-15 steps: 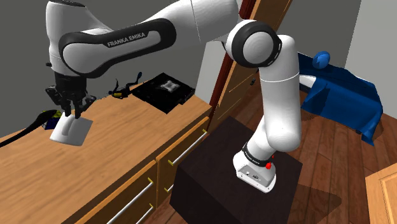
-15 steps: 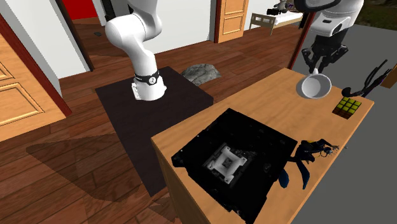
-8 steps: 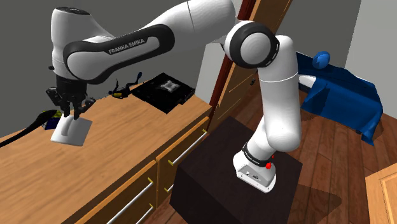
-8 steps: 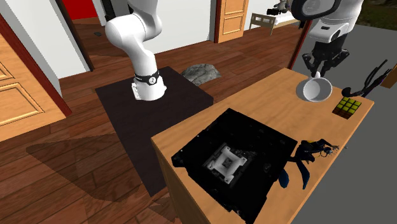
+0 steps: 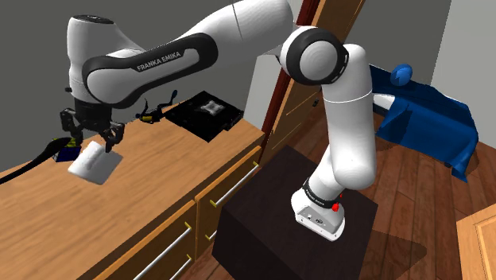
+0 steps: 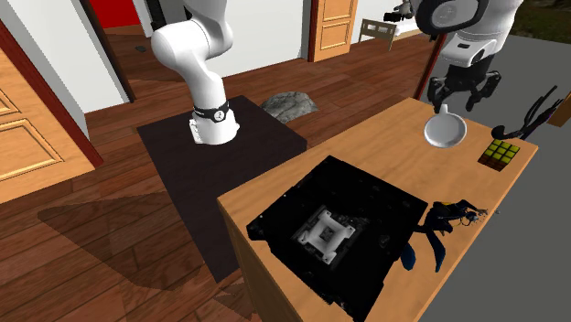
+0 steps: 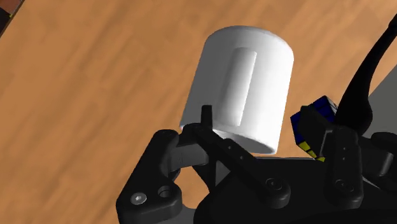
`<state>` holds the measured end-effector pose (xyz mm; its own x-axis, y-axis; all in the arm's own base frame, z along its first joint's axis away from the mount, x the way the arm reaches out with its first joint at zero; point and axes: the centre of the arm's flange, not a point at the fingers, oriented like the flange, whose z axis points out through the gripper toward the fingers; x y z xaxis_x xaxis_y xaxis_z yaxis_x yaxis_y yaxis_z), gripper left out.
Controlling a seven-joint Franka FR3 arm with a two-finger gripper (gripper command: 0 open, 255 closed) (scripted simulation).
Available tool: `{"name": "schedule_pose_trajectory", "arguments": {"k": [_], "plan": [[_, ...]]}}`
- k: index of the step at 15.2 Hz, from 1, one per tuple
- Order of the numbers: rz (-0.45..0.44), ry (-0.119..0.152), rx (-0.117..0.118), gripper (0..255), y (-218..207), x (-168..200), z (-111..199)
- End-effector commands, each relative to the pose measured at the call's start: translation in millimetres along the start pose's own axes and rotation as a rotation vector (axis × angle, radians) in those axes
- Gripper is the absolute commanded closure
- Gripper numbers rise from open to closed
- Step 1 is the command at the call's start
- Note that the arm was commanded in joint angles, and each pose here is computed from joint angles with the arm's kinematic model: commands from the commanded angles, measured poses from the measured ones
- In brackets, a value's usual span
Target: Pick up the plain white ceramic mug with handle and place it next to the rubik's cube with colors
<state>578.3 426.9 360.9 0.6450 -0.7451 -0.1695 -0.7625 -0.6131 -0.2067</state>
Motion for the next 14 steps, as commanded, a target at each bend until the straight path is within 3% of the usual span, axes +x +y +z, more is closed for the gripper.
{"name": "schedule_pose_trajectory", "arguments": {"k": [1,4,8,14], "plan": [[0.000,-0.005,-0.023,0,4.4,0.5,8.3],[-0.001,-0.005,-0.023,0,1.9,-4.1,11.5],[-0.001,-0.005,-0.023,0,0.8,-3.8,-38.4],[-0.001,-0.005,-0.023,0,0.8,-3.8,-38.4]]}}
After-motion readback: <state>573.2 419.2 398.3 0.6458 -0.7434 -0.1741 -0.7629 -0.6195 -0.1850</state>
